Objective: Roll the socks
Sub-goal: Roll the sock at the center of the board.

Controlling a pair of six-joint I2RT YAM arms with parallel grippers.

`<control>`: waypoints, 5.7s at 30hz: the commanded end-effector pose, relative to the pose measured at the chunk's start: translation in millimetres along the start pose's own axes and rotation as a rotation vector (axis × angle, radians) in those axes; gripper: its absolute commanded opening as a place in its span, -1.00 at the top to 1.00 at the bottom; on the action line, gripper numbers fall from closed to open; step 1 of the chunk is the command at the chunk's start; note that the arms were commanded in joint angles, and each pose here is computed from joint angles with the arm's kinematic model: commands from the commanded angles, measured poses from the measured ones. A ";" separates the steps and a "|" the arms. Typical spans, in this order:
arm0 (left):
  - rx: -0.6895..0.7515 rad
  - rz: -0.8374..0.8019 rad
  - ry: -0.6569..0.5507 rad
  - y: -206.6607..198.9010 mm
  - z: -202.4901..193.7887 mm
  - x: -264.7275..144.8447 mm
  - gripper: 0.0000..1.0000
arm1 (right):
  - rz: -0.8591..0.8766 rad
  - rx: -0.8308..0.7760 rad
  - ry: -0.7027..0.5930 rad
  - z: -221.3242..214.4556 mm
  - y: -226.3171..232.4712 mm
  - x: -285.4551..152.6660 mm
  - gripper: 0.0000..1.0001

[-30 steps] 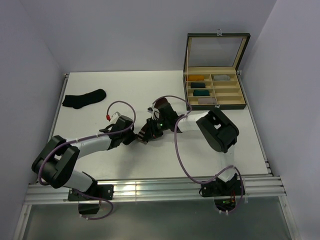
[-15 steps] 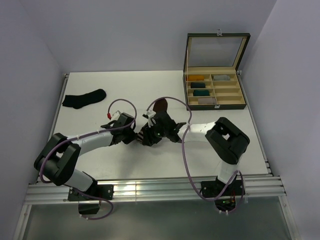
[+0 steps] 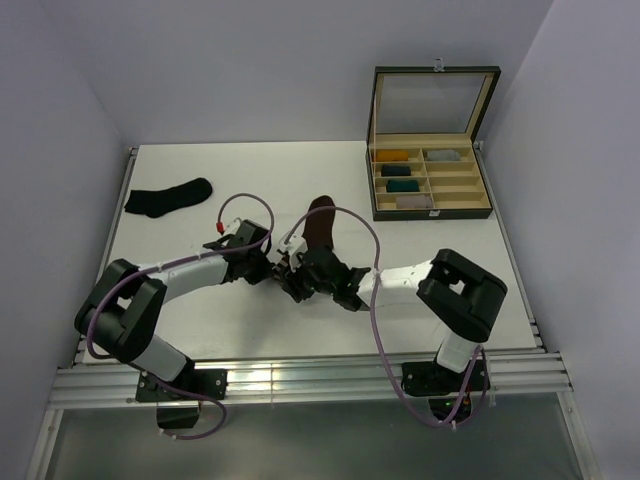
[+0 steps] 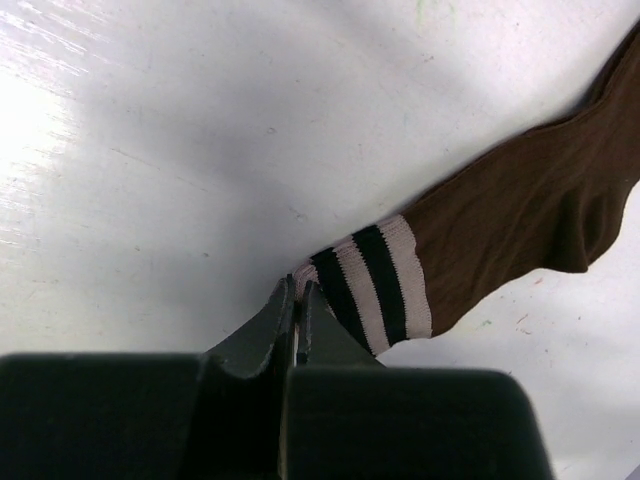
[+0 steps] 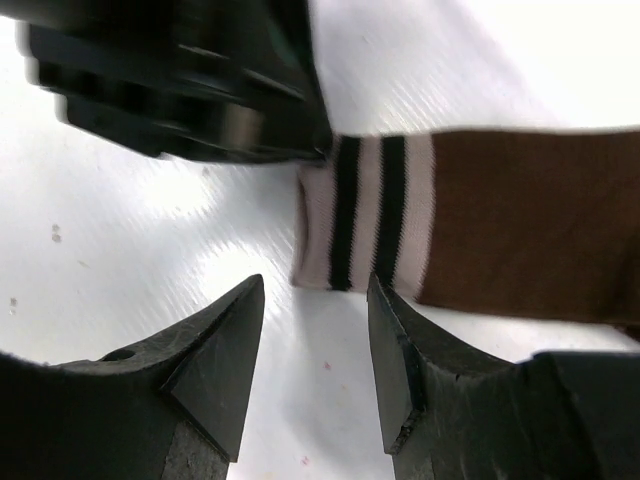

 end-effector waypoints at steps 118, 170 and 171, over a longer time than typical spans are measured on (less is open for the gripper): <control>-0.069 -0.370 -0.077 26.9 -9.3 -9.4 0.78 | 0.357 1.073 0.237 -18.8 -43.2 48.2 0.99; -0.139 -0.431 -0.099 11.9 -2.0 18.9 0.70 | 0.290 1.113 0.315 -30.3 -48.2 56.1 0.93; -0.144 -0.414 -0.094 14.2 -3.2 20.9 0.70 | 0.285 1.098 0.314 -30.4 -48.6 55.4 0.91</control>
Point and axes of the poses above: each gripper's point midway between its finger pads, its own x axis out along the fingers, its own y axis along the line the jaws close on, z = x × y, the point moved 6 cm from there along -x, back along the fingers, and after that the axes turned 10 degrees about x, right-handed, at the moved point
